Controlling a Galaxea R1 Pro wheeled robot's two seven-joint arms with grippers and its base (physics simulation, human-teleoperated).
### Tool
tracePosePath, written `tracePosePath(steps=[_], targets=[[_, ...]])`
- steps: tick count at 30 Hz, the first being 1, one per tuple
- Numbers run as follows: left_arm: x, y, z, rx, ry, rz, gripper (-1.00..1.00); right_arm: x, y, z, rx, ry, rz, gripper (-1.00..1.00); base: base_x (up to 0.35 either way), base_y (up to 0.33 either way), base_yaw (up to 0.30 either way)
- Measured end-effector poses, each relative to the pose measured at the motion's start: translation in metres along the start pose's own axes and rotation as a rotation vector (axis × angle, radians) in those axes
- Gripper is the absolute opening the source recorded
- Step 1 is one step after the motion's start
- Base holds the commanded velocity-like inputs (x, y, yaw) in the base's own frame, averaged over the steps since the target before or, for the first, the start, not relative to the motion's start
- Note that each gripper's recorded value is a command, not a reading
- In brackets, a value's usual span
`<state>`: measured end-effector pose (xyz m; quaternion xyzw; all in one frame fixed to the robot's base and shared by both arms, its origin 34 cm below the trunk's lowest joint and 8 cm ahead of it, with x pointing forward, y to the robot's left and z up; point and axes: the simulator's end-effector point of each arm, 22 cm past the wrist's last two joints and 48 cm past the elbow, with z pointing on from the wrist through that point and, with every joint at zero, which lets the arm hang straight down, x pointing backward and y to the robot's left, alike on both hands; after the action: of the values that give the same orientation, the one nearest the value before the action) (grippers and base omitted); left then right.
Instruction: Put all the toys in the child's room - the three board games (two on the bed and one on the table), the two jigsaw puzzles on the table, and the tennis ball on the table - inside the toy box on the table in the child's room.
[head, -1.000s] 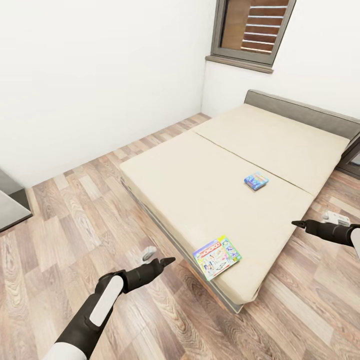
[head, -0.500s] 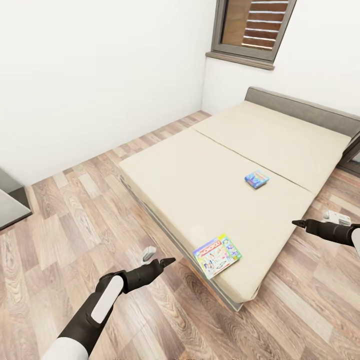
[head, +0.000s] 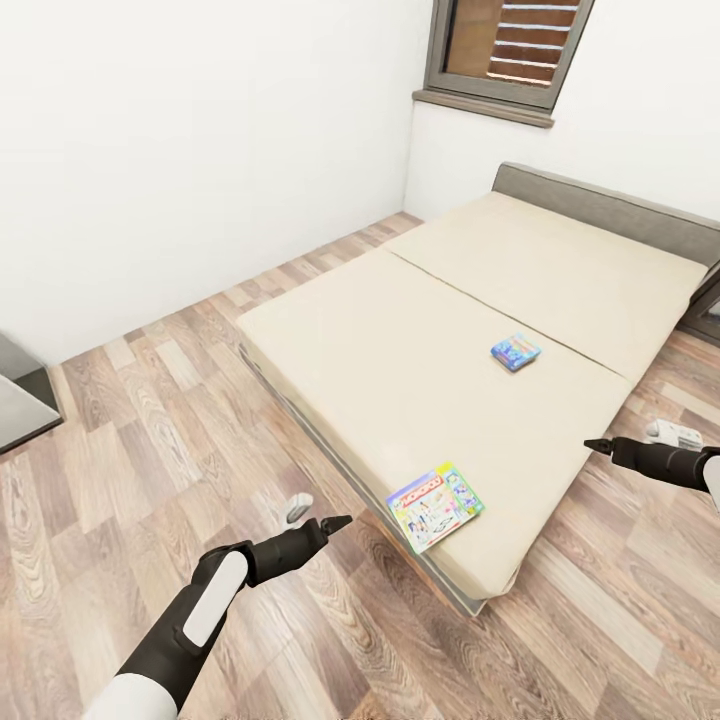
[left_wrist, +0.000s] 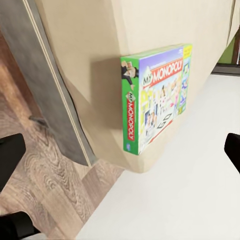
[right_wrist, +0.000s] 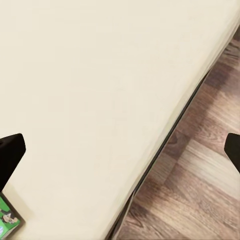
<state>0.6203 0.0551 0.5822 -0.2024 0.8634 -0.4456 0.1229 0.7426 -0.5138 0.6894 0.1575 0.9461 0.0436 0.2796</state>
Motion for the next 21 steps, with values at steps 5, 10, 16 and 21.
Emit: tracePosePath(steps=[5,10,16,21], targets=[[-0.001,0.003,0.002,-0.005,-0.01,-0.001,1.0,0.004,-0.001,0.003,0.002,0.007,-0.001,1.0,0.0,0.0,0.0],[-0.004,0.003,0.004,-0.005,-0.029,0.002,1.0,0.005,-0.001,0.005,0.004,0.01,-0.003,1.0,0.0,0.0,0.0],[-0.015,-0.002,0.006,0.002,-0.051,0.012,1.0,0.003,0.0,0.004,0.003,0.005,-0.007,1.0,0.0,0.0,0.0],[-0.025,0.001,0.007,0.003,-0.083,0.012,1.0,-0.005,0.006,0.0,-0.003,-0.017,-0.024,1.0,0.0,0.0,0.0]])
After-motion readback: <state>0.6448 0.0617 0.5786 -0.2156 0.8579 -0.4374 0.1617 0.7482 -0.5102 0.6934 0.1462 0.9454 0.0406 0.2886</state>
